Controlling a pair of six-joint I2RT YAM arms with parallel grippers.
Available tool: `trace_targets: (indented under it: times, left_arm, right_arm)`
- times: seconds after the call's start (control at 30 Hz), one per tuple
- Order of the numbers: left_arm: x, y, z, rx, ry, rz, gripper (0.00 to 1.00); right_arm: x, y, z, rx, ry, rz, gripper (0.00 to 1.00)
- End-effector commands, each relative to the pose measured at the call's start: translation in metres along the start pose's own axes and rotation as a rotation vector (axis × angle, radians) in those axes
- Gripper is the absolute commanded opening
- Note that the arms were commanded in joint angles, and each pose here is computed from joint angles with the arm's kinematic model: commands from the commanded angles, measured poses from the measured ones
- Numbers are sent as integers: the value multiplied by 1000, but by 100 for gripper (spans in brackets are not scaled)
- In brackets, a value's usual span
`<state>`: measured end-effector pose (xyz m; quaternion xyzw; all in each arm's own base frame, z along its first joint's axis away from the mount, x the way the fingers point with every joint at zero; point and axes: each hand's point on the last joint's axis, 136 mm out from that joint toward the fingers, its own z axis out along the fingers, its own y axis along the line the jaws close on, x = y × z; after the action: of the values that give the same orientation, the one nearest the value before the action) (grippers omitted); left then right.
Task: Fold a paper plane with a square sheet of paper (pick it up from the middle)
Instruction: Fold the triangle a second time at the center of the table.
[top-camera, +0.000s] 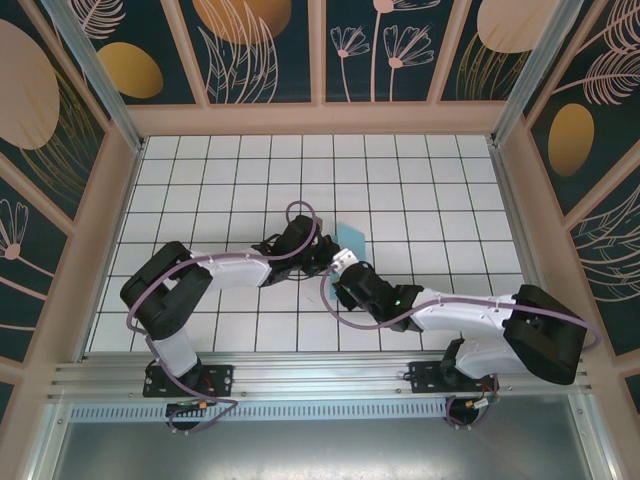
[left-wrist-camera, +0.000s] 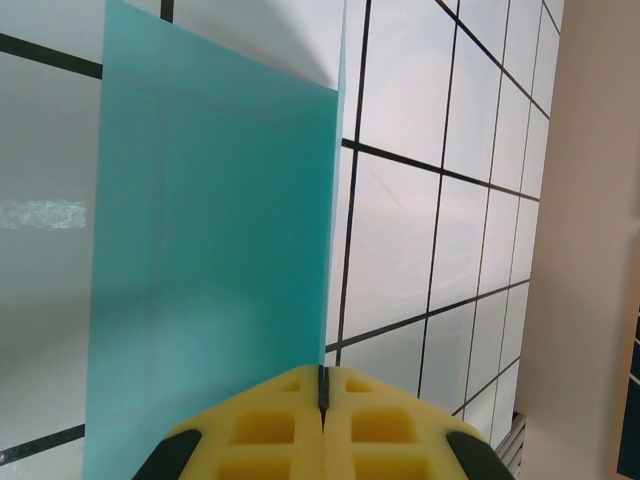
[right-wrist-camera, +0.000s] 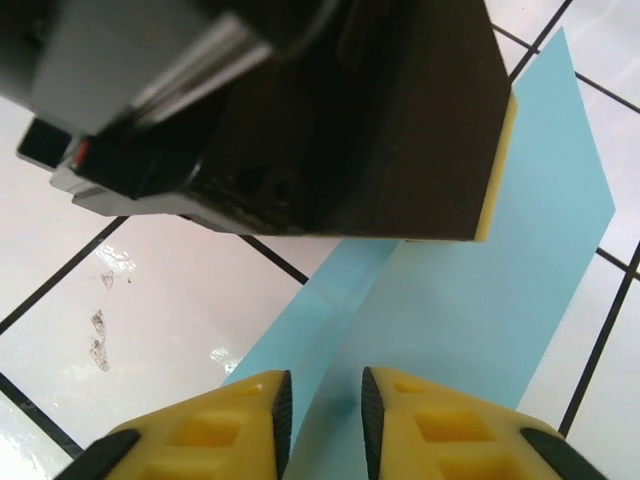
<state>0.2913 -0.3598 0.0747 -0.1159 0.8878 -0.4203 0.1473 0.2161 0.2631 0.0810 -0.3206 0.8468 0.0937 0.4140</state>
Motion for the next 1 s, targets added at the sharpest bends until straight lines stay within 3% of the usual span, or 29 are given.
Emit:
trace_targets:
  times: [0.0,0.13,0.27,0.4,0.47,0.6,0.8,0.97]
  left_arm:
    - [-2,-1,3,-12,13,24,0]
    - [-2,-1,2,-15,13,23,0]
    - [-4,0,0,-21,1,25,8]
    - [-10,-4,-7,-32,-32,48,24]
    - [-14,6,-10,-72,-66,44,37]
    - [-24,2,-30,-85,-141,53,52]
    - [-35,12,-52,-132,-238,51,55]
    - [-29,17,-56,-106,-237,58,42]
  right_arm:
    - [-14,-3,-5,15,-42,19,22]
    - [-11,-4,-3,19,-21,40,11]
    - [-8,-6,-2,8,-6,67,3]
    - [-7,-7,0,-16,-3,117,0]
    - [-8,-5,0,-50,-10,157,0]
    - [-14,3,0,-160,-36,263,0]
    - [-23,9,0,-275,-62,410,0]
    - [-21,2,2,-355,-56,514,0]
